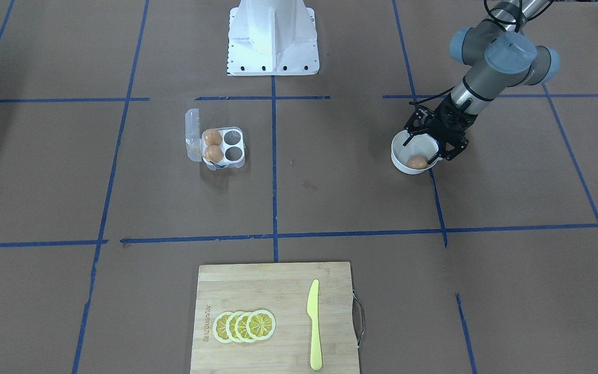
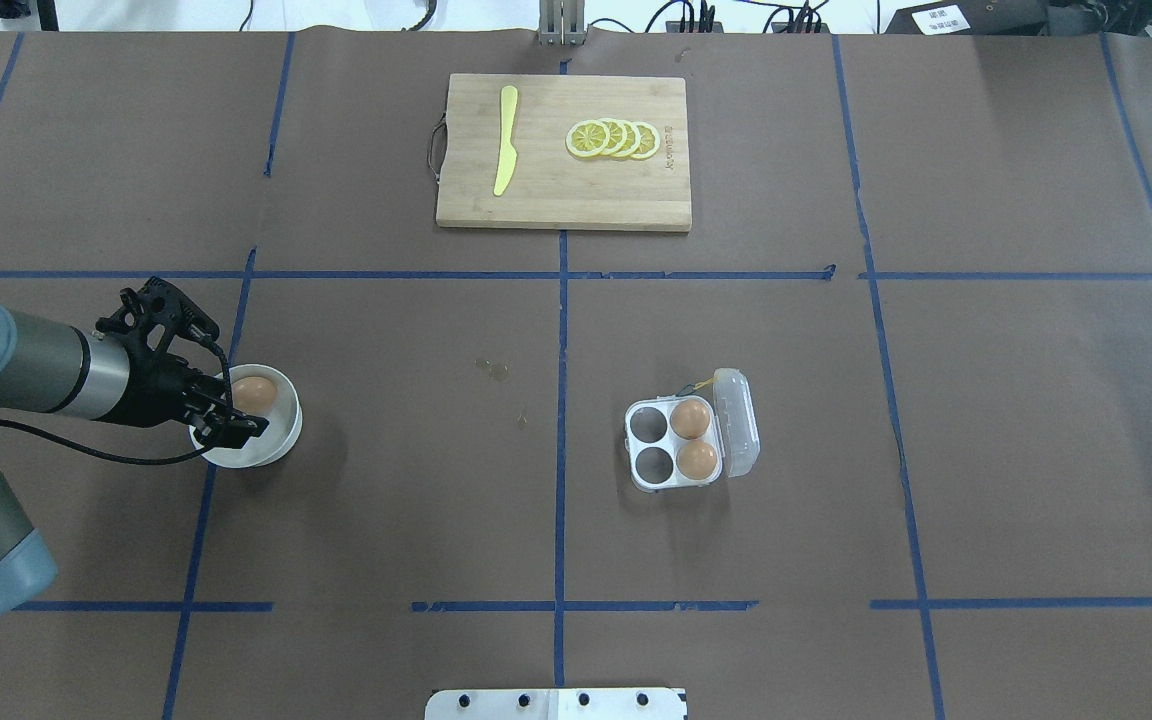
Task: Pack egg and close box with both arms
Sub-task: 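Lower the left gripper into the bowl and close it around the egg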
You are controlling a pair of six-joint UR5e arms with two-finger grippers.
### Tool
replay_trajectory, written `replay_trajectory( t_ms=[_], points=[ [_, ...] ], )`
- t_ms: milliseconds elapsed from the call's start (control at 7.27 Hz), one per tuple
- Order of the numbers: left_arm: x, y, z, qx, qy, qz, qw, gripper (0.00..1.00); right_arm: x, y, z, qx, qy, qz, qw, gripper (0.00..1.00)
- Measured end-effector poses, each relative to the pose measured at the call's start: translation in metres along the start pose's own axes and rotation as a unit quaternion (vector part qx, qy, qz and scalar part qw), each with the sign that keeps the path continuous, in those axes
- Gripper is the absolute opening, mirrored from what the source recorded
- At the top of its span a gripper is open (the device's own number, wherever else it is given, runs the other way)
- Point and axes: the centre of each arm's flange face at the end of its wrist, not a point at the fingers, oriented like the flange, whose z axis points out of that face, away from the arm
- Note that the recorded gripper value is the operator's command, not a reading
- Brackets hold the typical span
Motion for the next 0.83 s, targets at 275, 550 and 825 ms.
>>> replay_trajectory(
  t_ms=[275,550,825],
  points=[
    [-0.0007,-0.0021,0.0002,0.006,-0.008,0.0,0.9999,0.77,0.0004,0.0007,0.0004,-0.001,0.0,0.0,1.0,1.0],
    [-0.0017,-0.0029,0.0007,0.009,-0.014,-0.001,0.9999,0.75,0.0017,0.0015,0.0019,-0.002,0.0,0.002,1.0,1.0],
    [-0.0019,-0.0026,0.0016,0.01,-0.016,-0.002,0.9998,0.74,0.0038,0.0025,0.0045,-0.004,-0.001,0.004,1.0,1.0]
  ],
)
